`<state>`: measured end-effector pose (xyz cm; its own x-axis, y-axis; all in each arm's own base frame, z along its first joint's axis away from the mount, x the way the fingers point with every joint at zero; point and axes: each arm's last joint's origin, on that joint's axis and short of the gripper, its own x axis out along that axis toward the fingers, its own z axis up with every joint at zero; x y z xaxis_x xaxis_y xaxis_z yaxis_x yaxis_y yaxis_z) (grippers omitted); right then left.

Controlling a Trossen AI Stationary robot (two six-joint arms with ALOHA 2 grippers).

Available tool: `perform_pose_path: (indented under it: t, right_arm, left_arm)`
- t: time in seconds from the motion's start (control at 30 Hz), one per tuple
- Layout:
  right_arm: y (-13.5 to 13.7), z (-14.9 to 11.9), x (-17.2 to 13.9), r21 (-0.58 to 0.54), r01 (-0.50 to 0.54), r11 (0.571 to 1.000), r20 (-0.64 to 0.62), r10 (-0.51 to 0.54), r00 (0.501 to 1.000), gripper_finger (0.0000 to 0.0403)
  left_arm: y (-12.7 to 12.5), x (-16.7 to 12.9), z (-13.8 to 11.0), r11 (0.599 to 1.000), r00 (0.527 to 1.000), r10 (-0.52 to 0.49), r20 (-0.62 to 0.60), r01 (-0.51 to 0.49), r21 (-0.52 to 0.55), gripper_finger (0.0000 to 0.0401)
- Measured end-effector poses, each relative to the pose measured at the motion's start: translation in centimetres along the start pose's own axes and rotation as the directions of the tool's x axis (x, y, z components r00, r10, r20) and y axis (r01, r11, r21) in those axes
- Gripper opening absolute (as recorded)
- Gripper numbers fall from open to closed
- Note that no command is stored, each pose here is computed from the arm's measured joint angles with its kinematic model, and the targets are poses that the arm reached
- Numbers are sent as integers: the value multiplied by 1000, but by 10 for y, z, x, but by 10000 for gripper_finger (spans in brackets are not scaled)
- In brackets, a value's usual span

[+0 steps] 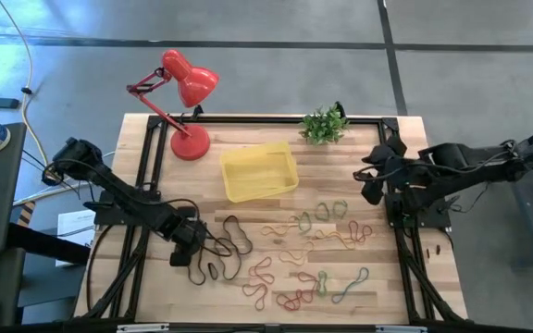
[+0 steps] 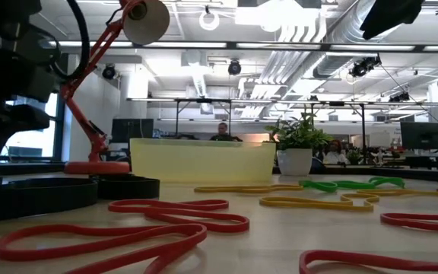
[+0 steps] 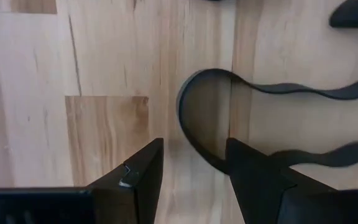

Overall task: Pick and place rubber bands into bin
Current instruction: Put the black rubber band into the yellow bin

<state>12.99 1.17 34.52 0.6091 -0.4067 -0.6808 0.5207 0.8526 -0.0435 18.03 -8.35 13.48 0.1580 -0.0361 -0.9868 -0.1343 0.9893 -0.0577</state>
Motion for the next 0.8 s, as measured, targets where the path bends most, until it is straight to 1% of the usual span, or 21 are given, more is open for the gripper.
perform_pose_path:
  t: [0.13, 0.23, 0.3, 0.43, 0.47, 0.57, 0.67, 0.73, 0.8]
  right_arm:
    - [4, 1, 4, 3, 11, 1000, -16, -11, 1000, 208]
    - [6, 1, 7, 10, 15, 1000, -31, -14, 999, 208]
    - [7, 1, 9, 9, 22, 1000, -45, -21, 999, 208]
    - [8, -1, 12, 16, 41, 999, -75, -40, 996, 208]
    - [8, -2, 12, 19, 48, 999, -84, -46, 995, 208]
    - [8, -3, 13, 32, 60, 998, -99, -57, 993, 208]
    - [7, -4, 12, 41, 69, 997, -109, -64, 992, 208]
    - [6, -5, 13, 44, 73, 996, -114, -68, 991, 208]
    - [6, -5, 13, 44, 73, 996, -114, -68, 991, 208]
  left_arm:
    - [-1, 5, 1, 999, 1000, 19, -19, -20, -34, 160]
    - [-1, 7, 1, 998, 999, 32, -25, -33, -48, 145]
    - [0, 8, 1, 997, 999, 43, -23, -45, -59, 118]
    - [1, 8, 0, 995, 998, 62, -29, -64, -73, 26]
    - [1, 8, 0, 995, 997, 66, -29, -68, -74, 14]
    - [2, 7, 0, 993, 997, 82, -17, -83, -81, 14]
    - [2, 2, 2, 993, 996, 84, 13, -82, -83, 3]
    - [2, -7, 4, 991, 993, 110, 46, -105, -85, 4]
    - [0, -22, 11, 990, 986, 121, 112, -111, -91, 1]
